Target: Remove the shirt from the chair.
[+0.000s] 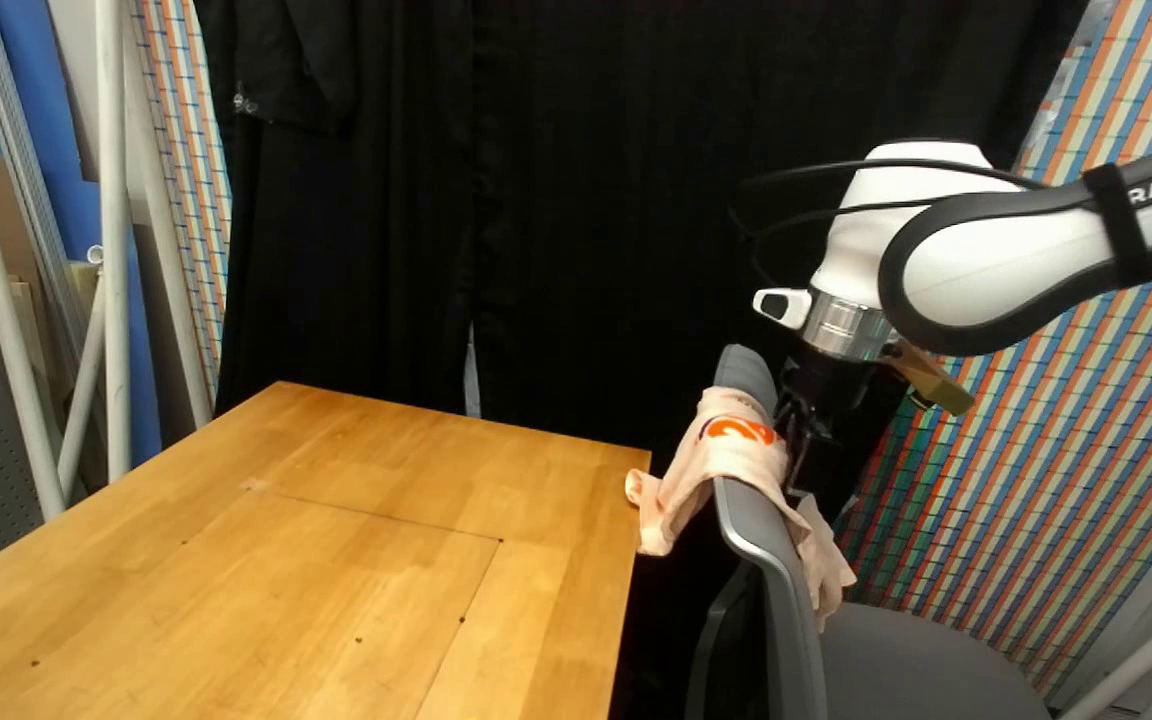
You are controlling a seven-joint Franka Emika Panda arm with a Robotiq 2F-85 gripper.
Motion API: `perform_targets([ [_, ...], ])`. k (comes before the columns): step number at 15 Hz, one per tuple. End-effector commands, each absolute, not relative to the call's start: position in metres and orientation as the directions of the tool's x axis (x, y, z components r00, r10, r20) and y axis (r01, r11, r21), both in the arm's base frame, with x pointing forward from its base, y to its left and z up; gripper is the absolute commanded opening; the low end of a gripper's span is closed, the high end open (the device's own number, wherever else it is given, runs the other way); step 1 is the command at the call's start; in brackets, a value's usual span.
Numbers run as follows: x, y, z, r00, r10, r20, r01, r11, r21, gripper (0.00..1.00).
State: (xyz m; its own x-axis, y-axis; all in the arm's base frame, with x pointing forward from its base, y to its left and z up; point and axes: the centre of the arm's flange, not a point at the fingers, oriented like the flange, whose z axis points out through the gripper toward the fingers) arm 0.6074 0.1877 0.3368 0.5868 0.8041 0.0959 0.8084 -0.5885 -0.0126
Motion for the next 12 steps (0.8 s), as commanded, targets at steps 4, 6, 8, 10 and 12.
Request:
perform_targets([
  [4, 0.63, 0.189, 0.325, 0.436, 0.878, 0.197, 0.899, -0.433, -0.064, 0.37],
  [6, 0.627, 0.184, 0.326, 0.44, 0.876, 0.199, 0.897, -0.439, -0.052, 0.21],
  [8, 0.621, 0.183, 0.332, 0.437, 0.874, 0.213, 0.896, -0.443, -0.024, 0.1],
  [10, 0.611, 0.186, 0.335, 0.403, 0.888, 0.222, 0.907, -0.419, 0.029, 0.06],
  [12, 0.604, 0.188, 0.333, 0.372, 0.898, 0.237, 0.915, -0.397, 0.069, 0.1],
])
